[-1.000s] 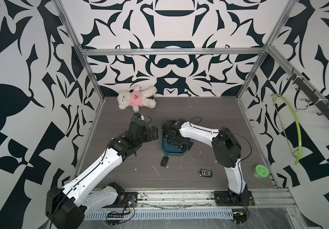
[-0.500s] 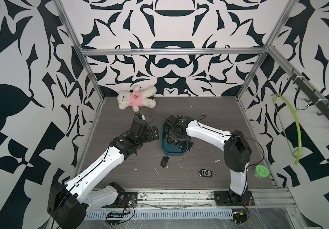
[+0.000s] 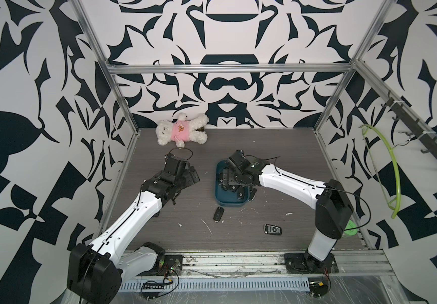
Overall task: Place the car key into the storage box
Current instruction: Pick up the car key from the center of the board.
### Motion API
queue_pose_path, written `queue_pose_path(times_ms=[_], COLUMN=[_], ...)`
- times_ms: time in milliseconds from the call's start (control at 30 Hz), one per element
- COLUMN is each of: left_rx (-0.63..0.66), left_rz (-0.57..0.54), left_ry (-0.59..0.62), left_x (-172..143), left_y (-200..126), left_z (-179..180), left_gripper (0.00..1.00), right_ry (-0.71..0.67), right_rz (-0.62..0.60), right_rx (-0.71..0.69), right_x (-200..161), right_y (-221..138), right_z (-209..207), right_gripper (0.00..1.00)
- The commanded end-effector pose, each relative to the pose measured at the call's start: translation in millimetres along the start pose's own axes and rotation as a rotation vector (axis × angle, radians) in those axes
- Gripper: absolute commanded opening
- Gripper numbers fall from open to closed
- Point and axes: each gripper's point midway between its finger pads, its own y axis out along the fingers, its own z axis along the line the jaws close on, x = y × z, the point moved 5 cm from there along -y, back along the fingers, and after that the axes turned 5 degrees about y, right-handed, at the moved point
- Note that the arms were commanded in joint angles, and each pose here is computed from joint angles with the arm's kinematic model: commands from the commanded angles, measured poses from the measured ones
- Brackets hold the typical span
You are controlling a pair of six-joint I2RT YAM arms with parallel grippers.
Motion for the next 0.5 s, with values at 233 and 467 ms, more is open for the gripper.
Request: queue_pose_path(times_ms=[233, 467], left_rx=[0.146, 0.171], left_rz=[0.127, 0.228], left_ry=[-0.203, -0.329], left_x=[-3, -6], left_y=[24, 58], left_z=[80, 118], left_gripper=[0.99, 0.99], right_ry=[-0.008, -0.024], right_rz=[-0.065, -0.047], right_rx=[0.112, 0.173], right_x=[13, 8], right_y=[-21, -30], right_z=[13, 15], right_gripper=[1.0, 1.0])
